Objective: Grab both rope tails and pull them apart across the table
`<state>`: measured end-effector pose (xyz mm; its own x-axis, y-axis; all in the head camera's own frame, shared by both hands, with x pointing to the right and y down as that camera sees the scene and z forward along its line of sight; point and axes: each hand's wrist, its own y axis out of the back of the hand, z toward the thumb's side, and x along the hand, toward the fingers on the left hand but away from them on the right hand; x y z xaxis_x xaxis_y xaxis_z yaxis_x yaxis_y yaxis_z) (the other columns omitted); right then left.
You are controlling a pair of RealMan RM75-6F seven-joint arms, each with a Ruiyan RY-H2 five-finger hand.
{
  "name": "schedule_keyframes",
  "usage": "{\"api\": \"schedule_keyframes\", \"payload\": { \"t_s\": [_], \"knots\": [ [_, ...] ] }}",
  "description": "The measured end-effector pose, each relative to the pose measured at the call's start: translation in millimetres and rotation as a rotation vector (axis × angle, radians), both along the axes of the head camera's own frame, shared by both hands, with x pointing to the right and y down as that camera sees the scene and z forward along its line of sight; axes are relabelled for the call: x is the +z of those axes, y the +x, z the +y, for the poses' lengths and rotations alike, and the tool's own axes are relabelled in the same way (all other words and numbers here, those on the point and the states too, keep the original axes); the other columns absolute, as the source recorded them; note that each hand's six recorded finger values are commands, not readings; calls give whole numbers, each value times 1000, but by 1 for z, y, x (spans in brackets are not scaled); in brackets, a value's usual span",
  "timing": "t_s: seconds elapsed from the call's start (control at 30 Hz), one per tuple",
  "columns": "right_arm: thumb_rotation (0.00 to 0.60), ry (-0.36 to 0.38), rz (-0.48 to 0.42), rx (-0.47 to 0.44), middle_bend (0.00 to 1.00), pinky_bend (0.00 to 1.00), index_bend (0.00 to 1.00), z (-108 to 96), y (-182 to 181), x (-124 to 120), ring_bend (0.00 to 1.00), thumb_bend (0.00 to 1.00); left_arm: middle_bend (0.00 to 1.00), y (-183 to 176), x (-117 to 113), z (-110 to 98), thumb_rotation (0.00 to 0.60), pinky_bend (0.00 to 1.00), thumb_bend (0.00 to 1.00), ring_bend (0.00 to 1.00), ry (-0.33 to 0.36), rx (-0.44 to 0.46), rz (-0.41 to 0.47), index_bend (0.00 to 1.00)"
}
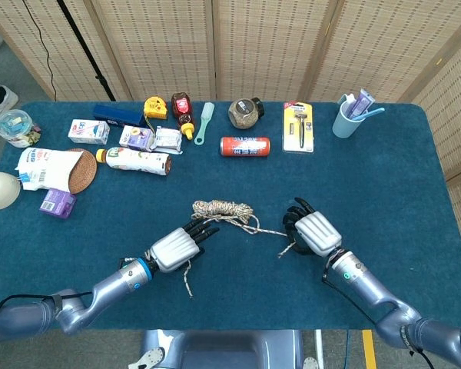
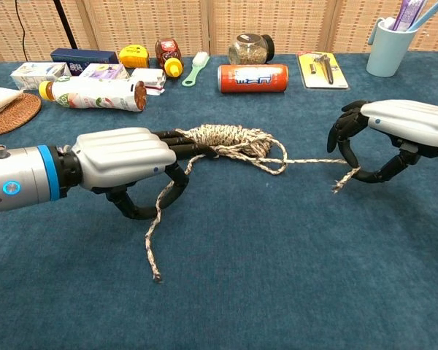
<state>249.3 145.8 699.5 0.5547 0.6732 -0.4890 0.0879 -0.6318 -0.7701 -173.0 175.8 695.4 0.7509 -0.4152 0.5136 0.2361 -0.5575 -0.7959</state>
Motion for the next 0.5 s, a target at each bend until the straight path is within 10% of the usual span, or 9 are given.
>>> {"api": "schedule_keyframes", "payload": {
  "t_s": [0.5],
  "knots": [
    [600,29,9,-2,354,0,656,-9,4,-13,212,388,169,-49,-25,-32,600,0,424,0,26,-157,12,679]
  ]
}}
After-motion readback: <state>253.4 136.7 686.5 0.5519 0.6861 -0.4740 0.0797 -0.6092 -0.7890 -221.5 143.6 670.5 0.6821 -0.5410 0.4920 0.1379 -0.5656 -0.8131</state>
